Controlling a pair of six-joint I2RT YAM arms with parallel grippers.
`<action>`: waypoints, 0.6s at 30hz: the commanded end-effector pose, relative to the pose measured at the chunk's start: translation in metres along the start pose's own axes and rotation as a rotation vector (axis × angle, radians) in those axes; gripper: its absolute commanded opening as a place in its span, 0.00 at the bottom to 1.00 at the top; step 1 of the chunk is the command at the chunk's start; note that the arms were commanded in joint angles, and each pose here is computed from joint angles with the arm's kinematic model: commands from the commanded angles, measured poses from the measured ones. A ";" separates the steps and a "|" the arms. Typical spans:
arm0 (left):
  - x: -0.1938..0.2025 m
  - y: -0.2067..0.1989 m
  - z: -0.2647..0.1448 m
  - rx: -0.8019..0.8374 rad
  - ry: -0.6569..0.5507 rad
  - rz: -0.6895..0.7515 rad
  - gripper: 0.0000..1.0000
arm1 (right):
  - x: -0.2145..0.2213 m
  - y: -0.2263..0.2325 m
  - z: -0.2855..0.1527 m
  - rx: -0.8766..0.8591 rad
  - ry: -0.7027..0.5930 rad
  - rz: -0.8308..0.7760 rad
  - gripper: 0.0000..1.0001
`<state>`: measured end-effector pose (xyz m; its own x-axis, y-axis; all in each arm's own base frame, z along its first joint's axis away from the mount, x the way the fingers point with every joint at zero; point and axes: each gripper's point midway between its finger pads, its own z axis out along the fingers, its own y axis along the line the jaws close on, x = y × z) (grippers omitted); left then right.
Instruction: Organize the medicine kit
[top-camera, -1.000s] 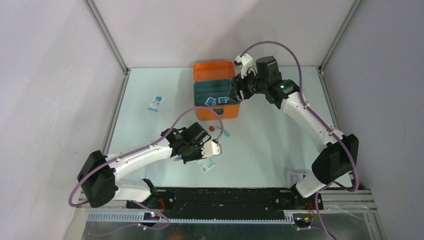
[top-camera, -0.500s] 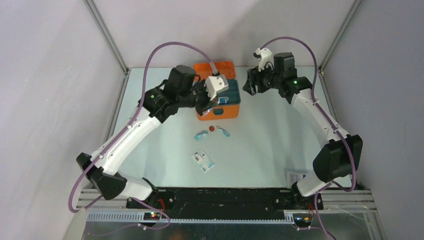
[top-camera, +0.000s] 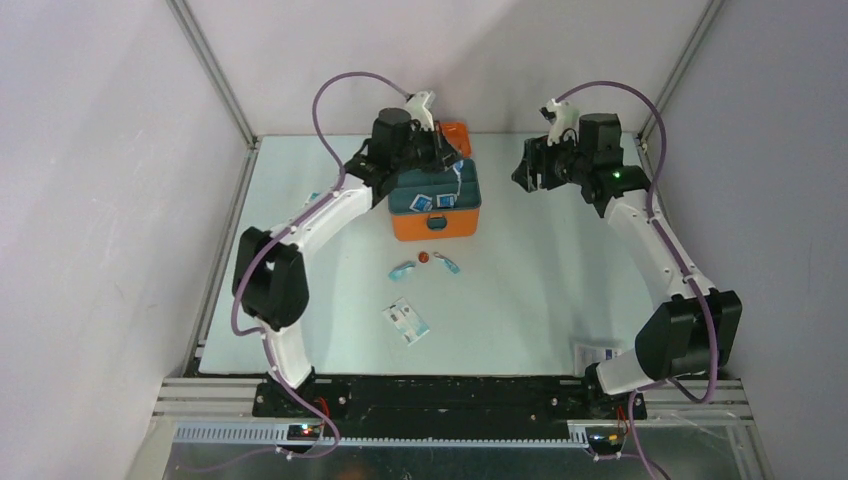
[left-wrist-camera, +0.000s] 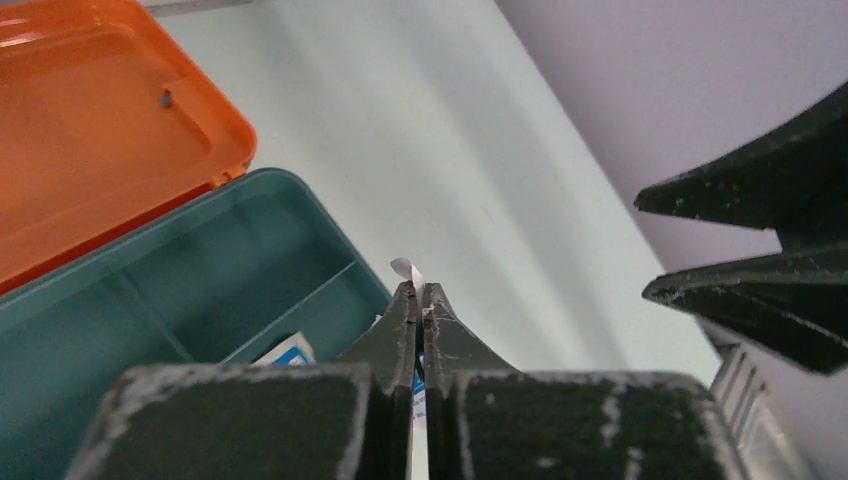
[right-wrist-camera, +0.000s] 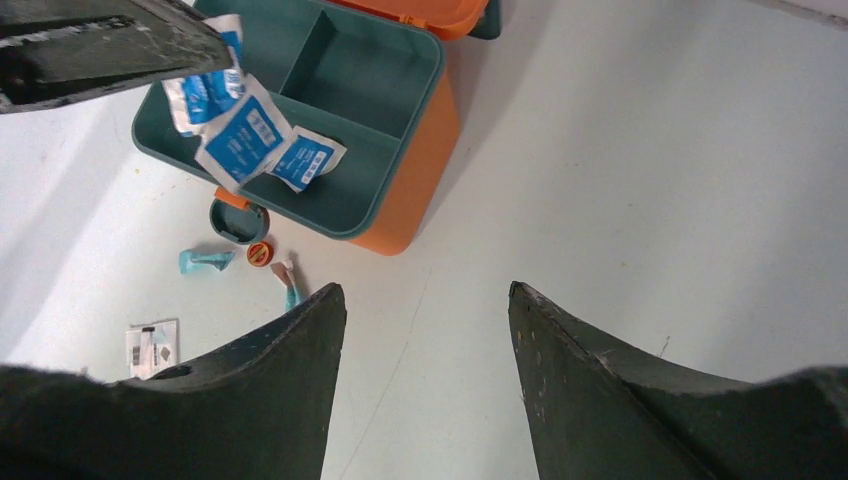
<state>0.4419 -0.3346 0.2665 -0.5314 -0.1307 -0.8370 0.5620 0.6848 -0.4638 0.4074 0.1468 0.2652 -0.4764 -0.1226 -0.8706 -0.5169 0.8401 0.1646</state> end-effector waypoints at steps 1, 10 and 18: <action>-0.037 -0.023 0.016 0.088 -0.160 -0.110 0.00 | -0.014 -0.002 -0.010 -0.001 -0.071 -0.006 0.65; 0.001 0.013 0.043 -0.010 -0.119 -0.173 0.00 | -0.010 -0.005 -0.010 -0.008 -0.074 0.004 0.65; 0.033 0.033 0.052 -0.053 -0.081 -0.198 0.00 | -0.006 -0.006 -0.006 -0.016 -0.063 0.010 0.65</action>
<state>0.4709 -0.3523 0.2085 -0.6015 -0.2864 -0.7458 0.4216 0.6792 -0.6009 0.4065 0.1381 0.2538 -0.4885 -0.0998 -0.8668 -0.5087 0.8397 0.1900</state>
